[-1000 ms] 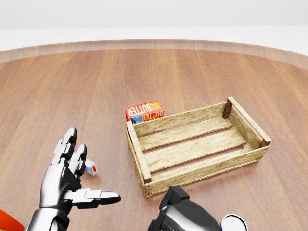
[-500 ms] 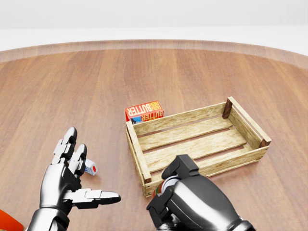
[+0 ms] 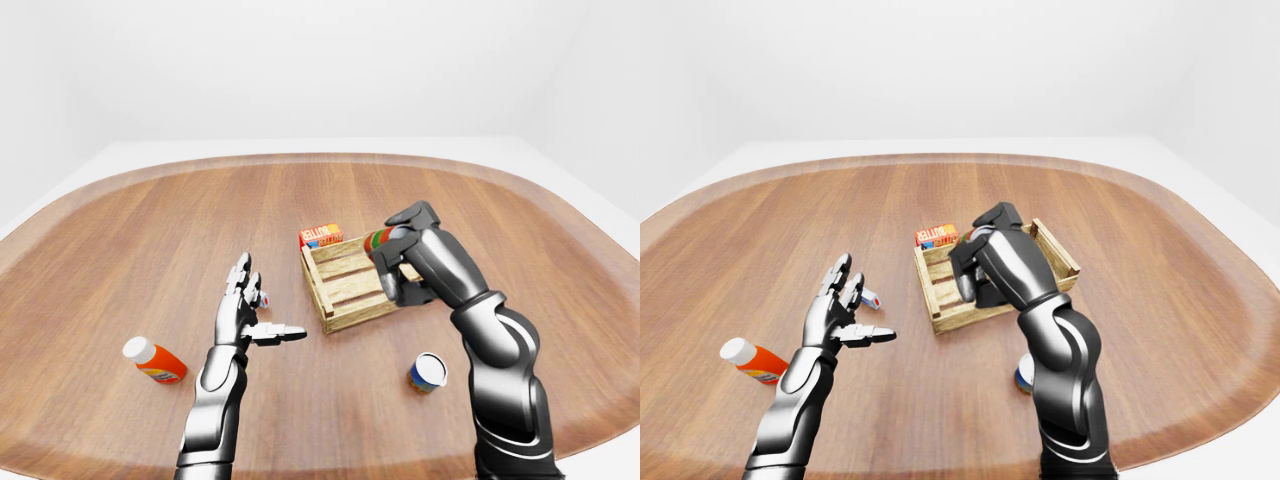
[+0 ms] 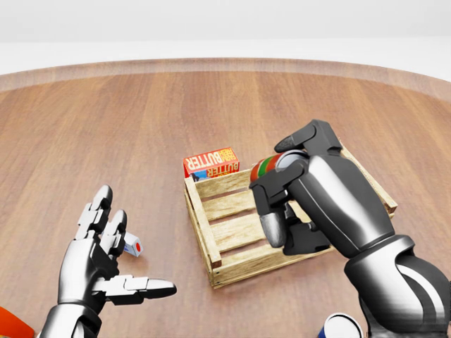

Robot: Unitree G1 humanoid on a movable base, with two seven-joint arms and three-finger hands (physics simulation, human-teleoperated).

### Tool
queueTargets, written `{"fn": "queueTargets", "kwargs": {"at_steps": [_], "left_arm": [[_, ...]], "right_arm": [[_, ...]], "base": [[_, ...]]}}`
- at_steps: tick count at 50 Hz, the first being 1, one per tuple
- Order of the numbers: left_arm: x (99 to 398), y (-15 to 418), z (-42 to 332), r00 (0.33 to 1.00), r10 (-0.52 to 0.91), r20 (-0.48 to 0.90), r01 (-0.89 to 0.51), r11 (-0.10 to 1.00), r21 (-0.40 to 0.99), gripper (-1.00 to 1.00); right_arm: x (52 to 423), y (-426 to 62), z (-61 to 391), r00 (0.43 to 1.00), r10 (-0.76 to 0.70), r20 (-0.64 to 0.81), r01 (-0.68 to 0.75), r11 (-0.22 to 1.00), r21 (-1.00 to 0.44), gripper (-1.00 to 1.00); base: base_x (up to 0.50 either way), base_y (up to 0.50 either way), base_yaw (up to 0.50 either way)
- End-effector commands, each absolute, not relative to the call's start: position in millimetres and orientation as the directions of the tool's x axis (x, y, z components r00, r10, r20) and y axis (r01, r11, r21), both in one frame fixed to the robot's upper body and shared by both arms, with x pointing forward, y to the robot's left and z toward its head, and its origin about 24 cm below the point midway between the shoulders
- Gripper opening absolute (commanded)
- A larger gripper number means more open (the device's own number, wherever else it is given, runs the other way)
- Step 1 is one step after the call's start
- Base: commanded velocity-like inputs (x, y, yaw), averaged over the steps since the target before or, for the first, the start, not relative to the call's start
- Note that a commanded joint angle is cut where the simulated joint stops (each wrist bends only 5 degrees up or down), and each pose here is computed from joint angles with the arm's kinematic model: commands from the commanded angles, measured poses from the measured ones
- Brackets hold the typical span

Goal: Pick up the tomato sauce, and put it in the wooden tray.

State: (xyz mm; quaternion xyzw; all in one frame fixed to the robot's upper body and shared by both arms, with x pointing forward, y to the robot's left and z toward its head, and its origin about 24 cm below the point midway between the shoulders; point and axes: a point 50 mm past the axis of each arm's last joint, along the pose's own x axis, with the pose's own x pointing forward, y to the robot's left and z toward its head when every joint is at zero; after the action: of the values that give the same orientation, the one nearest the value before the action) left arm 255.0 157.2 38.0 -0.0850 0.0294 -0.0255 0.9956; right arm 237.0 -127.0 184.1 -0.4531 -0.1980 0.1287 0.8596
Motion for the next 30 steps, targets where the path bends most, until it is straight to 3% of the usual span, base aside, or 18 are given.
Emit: {"fn": "queueTargets", "kwargs": {"at_steps": [1,11,18,24,30], "left_arm": [[254.9,157.4,38.7,0.997,-0.055,-0.051,0.045,0.984,-0.172,1.00],[254.8,157.5,39.1,0.997,-0.055,-0.049,0.045,0.984,-0.174,1.00],[255.6,157.6,40.3,0.998,-0.054,-0.044,0.045,0.983,-0.177,1.00],[254.5,157.4,39.9,0.997,-0.055,-0.045,0.046,0.983,-0.177,1.00],[255.8,157.7,39.7,0.997,-0.054,-0.046,0.045,0.983,-0.179,1.00]], "right_arm": [[277.5,-139.4,214.2,0.878,0.311,0.365,0.119,0.596,-0.794,-1.00],[360.3,-143.7,200.1,0.911,0.288,0.296,0.046,0.641,-0.767,-1.00],[411.2,-157.5,163.2,0.991,0.094,0.094,0.019,0.595,-0.803,-1.00],[414.3,-157.2,123.3,0.996,0.016,-0.086,-0.079,0.573,-0.816,-1.00],[409.2,-151.6,103.9,0.988,0.021,-0.152,-0.138,0.551,-0.823,-1.00]], "base": [[0.00,0.00,0.00],[0.00,0.00,0.00],[0.00,0.00,0.00],[0.00,0.00,0.00],[0.00,0.00,0.00]]}}
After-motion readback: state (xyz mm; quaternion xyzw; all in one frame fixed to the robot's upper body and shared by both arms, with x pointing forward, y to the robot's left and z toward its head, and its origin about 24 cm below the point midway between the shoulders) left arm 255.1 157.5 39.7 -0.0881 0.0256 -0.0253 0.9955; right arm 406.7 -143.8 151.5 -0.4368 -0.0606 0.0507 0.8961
